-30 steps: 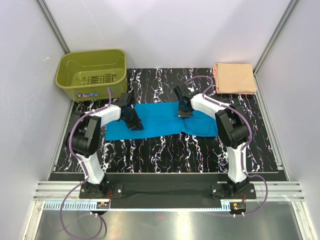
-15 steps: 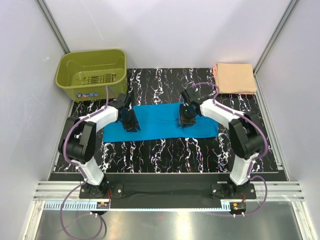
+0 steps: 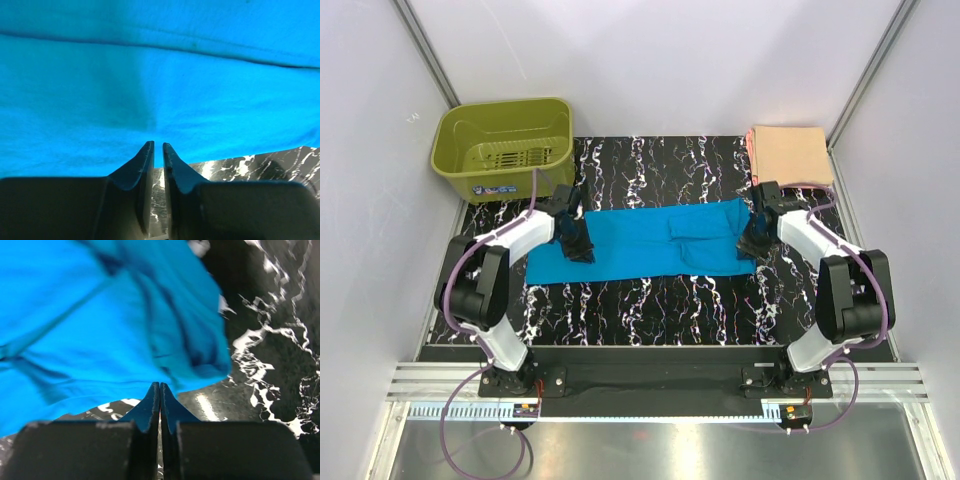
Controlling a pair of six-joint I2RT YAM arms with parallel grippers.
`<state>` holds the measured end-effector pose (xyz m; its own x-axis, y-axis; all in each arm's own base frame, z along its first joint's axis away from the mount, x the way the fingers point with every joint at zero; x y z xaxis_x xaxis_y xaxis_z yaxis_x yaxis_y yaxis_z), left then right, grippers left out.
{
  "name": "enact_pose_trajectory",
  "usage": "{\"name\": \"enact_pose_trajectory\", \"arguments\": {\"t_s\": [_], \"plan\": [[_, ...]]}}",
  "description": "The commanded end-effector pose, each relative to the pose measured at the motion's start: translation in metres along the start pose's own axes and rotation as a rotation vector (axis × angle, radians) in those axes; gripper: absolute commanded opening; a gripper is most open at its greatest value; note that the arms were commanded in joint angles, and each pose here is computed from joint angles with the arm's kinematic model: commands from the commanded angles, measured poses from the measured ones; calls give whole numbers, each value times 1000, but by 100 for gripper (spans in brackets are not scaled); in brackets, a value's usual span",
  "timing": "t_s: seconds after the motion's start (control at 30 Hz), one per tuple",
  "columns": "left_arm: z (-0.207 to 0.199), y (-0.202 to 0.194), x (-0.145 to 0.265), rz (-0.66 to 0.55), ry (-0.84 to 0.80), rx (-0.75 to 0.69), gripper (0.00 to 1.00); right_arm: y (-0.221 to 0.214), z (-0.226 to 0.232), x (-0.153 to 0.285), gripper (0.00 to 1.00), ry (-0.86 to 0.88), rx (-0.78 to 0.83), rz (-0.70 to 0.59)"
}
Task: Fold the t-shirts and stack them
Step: Fold the tshirt
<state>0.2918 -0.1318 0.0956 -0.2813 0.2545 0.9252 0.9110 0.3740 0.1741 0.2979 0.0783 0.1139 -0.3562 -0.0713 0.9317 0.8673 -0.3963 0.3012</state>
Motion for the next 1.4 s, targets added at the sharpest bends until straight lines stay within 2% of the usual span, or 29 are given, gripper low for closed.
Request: {"name": "enact_pose_trajectory", "arguments": {"t_s": [0.0, 0.2, 0.33, 0.6, 0.63, 0.67, 0.8, 0.83, 0.93, 1.0, 1.1, 1.13, 1.17, 1.27, 1.3, 1.33, 1.37], "plan": [[5, 14, -4, -12, 37, -38, 17, 4, -5, -12, 0, -7, -79, -30], [33, 9, -24, 41, 139, 6, 15, 6, -25, -41, 0, -105, -164, -37], [39, 7, -32, 55, 194, 34, 13, 16, -28, -71, 0, -139, -124, -34], [30, -22, -46, 198, 211, 56, 13, 95, 11, -90, 1, -105, -22, -98], [24, -28, -46, 223, 177, 62, 13, 99, 13, -101, 2, -110, -6, -84], [20, -34, -48, 231, 163, 59, 13, 121, 25, -96, 3, -85, 9, -131], [-31, -68, -46, 291, 57, 1, 16, 160, 38, -116, 6, -91, 109, -180], [-43, -74, -46, 302, 32, -12, 17, 179, 49, -111, 7, -59, 122, -227], [-100, -108, -41, 350, -69, -105, 22, 201, 72, -121, 11, 43, 173, -242], [-122, -121, -36, 380, -117, -106, 24, 210, 84, -126, 14, 109, 192, -248], [-147, -131, -27, 401, -179, -130, 32, 223, 105, -131, 16, 223, 210, -259], [-154, -129, -18, 385, -219, -139, 39, 231, 113, -130, 17, 255, 211, -277], [-158, -126, -11, 375, -240, -148, 42, 230, 117, -127, 18, 264, 206, -269], [-164, -102, 25, 242, -258, -199, 53, 240, 124, -99, 27, 249, 212, -295], [-162, -92, 34, 188, -264, -223, 55, 243, 127, -79, 35, 247, 221, -321], [-157, -87, 41, 169, -265, -223, 57, 241, 131, -68, 49, 236, 232, -326], [-151, -72, 59, 123, -304, -208, 58, 236, 127, -57, 53, 192, 242, -315]]}}
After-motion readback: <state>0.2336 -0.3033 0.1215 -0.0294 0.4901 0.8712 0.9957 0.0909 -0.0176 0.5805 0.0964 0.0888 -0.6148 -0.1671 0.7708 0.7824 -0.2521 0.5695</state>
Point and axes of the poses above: each gripper's point midway between its finger pads, its own x axis back along the fingers, its own z axis along the line the jaws close on, y = z × x, the point moved 6 cm from there along x, back along the fingers, and after that the axes turned 6 degrees about x, right-handed, at the moved point
